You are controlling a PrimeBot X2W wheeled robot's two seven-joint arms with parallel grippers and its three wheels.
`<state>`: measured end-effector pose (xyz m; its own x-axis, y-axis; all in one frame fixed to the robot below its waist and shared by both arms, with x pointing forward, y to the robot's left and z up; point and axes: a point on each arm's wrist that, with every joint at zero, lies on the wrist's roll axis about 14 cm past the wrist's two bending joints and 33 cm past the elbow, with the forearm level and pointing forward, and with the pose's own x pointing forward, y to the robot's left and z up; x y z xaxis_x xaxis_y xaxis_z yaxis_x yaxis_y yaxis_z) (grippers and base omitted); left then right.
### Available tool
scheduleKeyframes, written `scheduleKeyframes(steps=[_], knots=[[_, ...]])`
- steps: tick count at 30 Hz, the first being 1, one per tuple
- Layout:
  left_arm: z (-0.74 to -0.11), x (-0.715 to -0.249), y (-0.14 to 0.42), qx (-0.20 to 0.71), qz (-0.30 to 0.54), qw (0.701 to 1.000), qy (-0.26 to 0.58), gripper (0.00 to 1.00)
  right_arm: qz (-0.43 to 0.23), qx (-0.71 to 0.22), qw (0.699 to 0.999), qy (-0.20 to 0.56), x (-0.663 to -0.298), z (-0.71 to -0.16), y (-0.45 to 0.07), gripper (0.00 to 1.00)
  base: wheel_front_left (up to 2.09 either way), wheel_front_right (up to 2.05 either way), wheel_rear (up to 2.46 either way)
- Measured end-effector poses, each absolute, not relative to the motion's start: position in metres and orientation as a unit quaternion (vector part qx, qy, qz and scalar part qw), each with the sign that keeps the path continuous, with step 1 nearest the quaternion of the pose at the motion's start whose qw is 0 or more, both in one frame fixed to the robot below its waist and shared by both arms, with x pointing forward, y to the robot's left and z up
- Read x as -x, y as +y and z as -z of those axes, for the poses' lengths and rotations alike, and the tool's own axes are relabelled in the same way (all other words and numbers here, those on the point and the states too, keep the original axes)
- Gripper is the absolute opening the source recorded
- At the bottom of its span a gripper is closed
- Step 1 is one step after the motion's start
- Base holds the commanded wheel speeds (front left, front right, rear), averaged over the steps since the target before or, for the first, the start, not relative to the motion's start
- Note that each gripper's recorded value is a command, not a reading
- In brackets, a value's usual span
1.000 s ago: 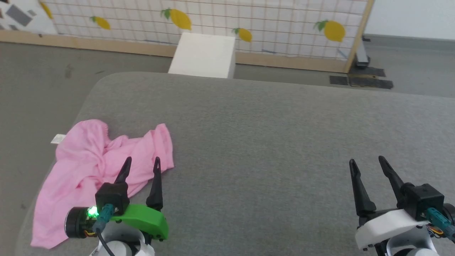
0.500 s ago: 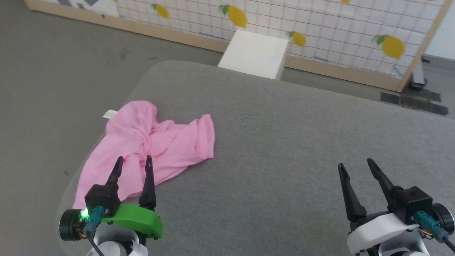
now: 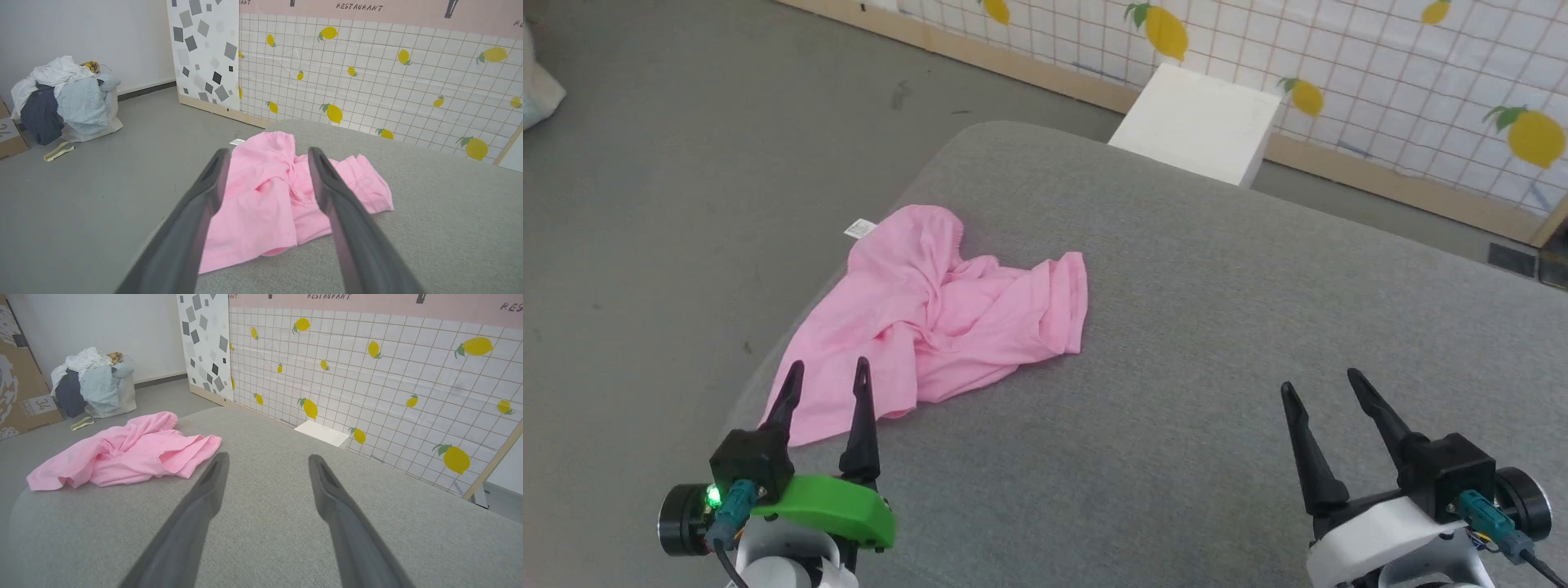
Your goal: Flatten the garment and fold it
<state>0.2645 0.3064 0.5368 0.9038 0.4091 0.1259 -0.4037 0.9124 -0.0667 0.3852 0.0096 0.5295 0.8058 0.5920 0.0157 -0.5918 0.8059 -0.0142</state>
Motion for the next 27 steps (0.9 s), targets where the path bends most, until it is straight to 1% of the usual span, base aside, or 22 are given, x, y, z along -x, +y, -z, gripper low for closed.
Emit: scheduleKeyframes(steps=[7, 18, 22, 27], knots=[[-0.531, -0.258, 0.312, 0.032, -0.219, 0.973, -0.065, 1.00, -0.329, 0.002, 0.944, -0.006, -0.385, -0.526, 0.022, 1.00, 0.00, 0.00, 0.00], [-0.549, -0.259, 0.327, 0.027, -0.232, 0.968, -0.097, 1.00, -0.344, -0.002, 0.939, -0.004, -0.382, -0.525, 0.032, 1.00, 0.00, 0.00, 0.00], [-0.563, -0.272, 0.333, 0.022, -0.223, 0.968, -0.115, 1.00, -0.346, -0.005, 0.938, -0.002, -0.383, -0.525, 0.033, 1.00, 0.00, 0.00, 0.00], [-0.596, -0.311, 0.343, -0.012, -0.186, 0.974, -0.132, 1.00, -0.342, -0.006, 0.940, 0.013, -0.386, -0.516, 0.030, 1.00, 0.00, 0.00, 0.00]])
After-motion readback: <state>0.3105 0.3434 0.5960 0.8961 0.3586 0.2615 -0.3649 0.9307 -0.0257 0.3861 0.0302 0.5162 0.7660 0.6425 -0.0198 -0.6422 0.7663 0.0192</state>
